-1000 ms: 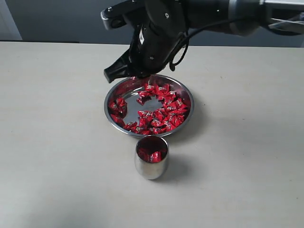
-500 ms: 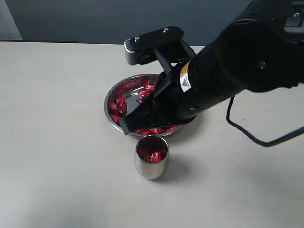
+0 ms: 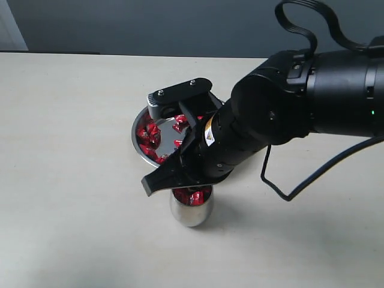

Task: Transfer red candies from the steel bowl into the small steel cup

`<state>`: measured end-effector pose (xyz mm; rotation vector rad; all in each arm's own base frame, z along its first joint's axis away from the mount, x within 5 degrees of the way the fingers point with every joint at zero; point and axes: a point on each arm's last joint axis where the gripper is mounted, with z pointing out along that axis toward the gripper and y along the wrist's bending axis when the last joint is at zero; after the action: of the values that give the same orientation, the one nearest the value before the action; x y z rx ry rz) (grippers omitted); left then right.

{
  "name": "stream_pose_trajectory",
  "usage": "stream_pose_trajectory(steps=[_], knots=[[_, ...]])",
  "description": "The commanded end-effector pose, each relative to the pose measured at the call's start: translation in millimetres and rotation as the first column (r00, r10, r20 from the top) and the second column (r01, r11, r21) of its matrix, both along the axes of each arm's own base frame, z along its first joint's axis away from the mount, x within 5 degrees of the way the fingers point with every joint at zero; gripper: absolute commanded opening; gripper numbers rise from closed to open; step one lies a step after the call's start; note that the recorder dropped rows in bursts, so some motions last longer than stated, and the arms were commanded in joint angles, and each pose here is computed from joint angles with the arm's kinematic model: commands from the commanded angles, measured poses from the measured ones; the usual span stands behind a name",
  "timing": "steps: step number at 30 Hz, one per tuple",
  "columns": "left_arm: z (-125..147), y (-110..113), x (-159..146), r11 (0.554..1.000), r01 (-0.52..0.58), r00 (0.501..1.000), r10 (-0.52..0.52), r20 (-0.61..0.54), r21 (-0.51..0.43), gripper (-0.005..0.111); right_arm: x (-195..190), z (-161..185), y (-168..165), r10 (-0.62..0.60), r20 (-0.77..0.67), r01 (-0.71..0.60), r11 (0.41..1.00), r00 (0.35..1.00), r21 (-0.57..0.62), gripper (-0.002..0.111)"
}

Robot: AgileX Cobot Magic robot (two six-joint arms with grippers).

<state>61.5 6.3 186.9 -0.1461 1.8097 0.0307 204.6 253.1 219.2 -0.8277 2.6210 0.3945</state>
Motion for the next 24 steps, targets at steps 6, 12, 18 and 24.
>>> stream_pose_trajectory(steps=[6, 12, 18, 24], knots=[[-0.3, -0.3, -0.2, 1.0, 0.005, 1.0, -0.005, 0.007, -0.001, 0.0, 0.2, -1.8, -1.0, 0.017, 0.012, -0.017, 1.0, 1.0, -0.012, 0.015], [-0.3, -0.3, -0.2, 1.0, 0.005, 1.0, -0.005, 0.007, -0.001, 0.0, -1.0, -2.6, -2.3, 0.036, 0.004, -0.036, 0.999, 0.999, -0.033, 0.044], [-0.3, -0.3, -0.2, 1.0, 0.005, 1.0, -0.005, 0.007, -0.001, 0.0, 18.5, 9.5, 3.8, 0.065, 0.205, -0.074, 0.996, 0.977, 0.041, 0.045], [-0.3, -0.3, -0.2, 1.0, 0.005, 1.0, -0.005, 0.007, -0.001, 0.0, 81.5, -2.3, -0.1, -0.095, 0.234, 0.073, 0.992, 0.968, 0.101, 0.045]])
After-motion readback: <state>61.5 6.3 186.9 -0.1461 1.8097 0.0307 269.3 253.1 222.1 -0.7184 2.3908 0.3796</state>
